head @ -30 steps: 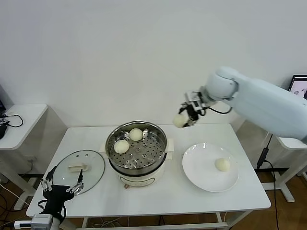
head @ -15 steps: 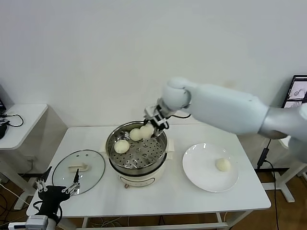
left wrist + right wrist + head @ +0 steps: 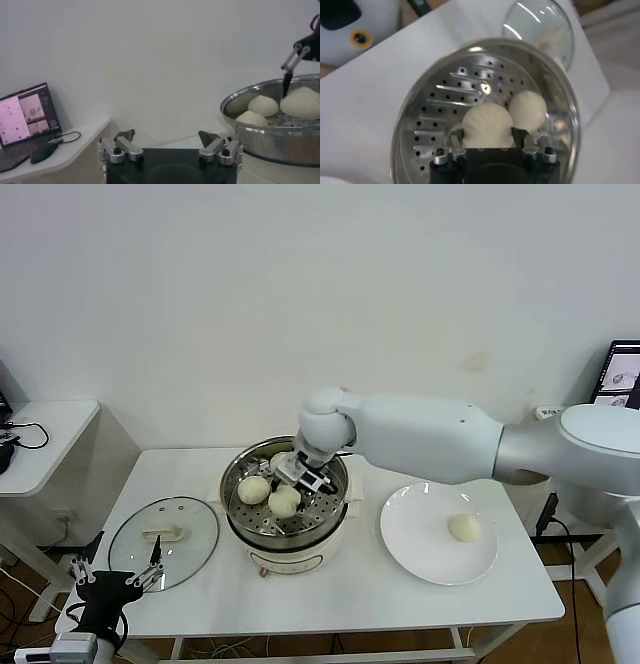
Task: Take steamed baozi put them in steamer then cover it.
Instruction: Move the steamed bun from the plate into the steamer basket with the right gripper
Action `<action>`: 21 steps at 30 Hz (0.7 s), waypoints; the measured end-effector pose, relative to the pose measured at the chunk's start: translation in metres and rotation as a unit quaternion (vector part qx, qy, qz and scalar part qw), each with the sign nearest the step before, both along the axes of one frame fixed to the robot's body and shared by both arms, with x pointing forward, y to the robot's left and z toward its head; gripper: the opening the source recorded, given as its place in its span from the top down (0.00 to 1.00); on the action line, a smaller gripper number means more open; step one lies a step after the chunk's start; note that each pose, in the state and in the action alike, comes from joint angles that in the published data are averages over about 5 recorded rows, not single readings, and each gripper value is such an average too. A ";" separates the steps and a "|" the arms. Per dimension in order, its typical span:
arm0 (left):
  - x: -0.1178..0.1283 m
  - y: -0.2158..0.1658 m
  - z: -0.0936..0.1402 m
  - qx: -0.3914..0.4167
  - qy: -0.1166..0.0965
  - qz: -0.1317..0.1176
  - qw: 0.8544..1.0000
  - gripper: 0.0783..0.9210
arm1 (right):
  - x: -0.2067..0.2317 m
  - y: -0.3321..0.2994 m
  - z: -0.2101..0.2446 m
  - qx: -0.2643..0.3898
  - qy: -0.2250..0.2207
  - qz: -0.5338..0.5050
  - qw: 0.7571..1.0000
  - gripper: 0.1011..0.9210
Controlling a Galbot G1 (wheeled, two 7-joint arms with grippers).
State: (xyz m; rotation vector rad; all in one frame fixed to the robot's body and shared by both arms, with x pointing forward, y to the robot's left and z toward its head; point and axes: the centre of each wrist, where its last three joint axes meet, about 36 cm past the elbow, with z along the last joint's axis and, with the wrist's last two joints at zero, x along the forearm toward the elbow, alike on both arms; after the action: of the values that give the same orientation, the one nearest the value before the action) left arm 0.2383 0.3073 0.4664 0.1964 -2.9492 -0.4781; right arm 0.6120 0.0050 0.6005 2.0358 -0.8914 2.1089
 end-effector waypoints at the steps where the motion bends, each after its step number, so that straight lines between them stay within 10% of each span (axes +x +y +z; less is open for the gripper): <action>1: 0.000 0.000 0.000 0.000 0.000 0.000 1.000 0.12 | -0.001 0.001 -0.002 -0.001 0.000 0.007 1.000 0.37; 21: 0.002 0.000 0.000 -0.001 -0.004 -0.001 1.000 0.12 | 0.003 -0.004 0.017 0.013 -0.020 0.038 0.999 0.12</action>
State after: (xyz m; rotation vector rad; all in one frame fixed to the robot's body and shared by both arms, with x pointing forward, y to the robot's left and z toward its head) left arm 0.2405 0.3070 0.4668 0.1972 -2.9579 -0.4766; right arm 0.6151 0.0009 0.6172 2.0791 -0.8643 2.1970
